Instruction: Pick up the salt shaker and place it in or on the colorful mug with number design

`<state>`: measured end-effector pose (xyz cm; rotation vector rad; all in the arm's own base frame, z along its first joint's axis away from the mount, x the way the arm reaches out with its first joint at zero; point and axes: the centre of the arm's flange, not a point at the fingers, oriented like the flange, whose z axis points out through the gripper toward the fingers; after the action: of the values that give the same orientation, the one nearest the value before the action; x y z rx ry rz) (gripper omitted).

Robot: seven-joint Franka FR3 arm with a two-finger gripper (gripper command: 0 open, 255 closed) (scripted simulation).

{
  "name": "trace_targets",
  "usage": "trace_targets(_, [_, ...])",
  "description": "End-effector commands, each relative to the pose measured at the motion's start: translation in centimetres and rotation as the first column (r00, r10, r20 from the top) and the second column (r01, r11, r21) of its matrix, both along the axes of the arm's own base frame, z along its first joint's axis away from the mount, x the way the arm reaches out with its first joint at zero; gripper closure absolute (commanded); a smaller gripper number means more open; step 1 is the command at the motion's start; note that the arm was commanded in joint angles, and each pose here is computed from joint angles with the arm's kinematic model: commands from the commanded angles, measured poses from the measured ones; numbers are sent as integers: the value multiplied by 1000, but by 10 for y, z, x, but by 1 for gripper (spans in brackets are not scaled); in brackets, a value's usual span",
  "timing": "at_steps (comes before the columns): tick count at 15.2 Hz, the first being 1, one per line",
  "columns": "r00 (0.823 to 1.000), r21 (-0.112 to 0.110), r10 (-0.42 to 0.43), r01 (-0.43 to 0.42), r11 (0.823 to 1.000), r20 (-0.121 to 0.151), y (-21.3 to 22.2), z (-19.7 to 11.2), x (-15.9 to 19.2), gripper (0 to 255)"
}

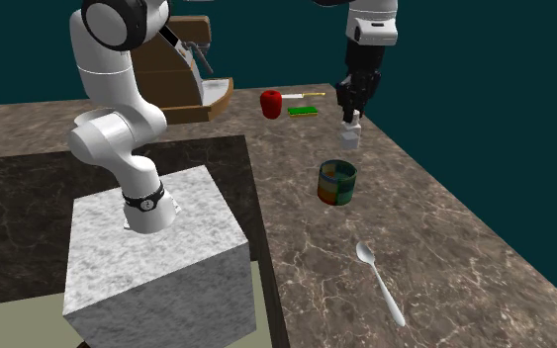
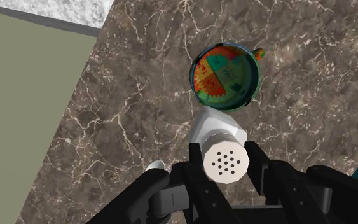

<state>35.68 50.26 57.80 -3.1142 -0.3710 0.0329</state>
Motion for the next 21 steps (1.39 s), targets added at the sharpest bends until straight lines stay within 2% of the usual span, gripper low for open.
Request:
trace_targets(1, [1000,0,-2,2,1000,0,12,3,-23,255])
trace_targets(5, [1000,0,-2,2,1000,0,39,10,-62,255])
trace_targets(21, [1000,0,-2,2,1000,0,39,-74,-62,255])
